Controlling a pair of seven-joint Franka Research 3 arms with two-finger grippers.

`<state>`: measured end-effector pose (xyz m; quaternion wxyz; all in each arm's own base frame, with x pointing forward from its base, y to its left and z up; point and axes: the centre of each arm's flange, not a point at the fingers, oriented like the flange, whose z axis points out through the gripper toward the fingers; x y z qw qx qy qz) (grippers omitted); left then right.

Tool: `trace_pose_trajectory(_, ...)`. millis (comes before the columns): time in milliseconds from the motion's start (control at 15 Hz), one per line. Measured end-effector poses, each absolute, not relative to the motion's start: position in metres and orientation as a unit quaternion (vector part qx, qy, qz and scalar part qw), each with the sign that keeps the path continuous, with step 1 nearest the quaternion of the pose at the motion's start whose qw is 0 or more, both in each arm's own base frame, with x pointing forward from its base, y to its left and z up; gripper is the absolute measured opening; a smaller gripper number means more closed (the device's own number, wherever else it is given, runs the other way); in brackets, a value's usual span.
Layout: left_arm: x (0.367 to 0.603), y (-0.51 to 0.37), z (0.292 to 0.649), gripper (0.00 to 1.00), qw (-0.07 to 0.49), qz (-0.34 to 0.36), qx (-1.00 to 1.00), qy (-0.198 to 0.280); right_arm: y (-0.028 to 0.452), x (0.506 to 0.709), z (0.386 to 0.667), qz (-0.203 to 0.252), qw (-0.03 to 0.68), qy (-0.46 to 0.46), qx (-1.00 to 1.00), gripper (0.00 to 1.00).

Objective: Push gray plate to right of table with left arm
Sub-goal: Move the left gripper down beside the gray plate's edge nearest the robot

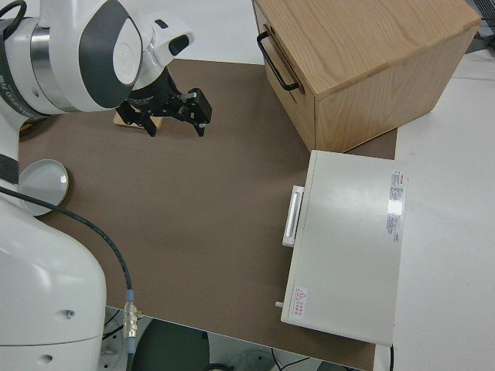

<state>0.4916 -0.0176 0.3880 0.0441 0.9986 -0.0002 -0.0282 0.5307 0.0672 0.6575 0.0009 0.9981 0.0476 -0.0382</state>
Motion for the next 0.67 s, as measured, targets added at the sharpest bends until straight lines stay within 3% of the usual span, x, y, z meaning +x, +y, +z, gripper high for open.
trace_pose_trajectory(667,0.45,-0.036,0.31,0.99,0.034,-0.017,0.999,-0.014,0.067,0.531,0.657,-0.038,0.001,0.048,0.998,0.99)
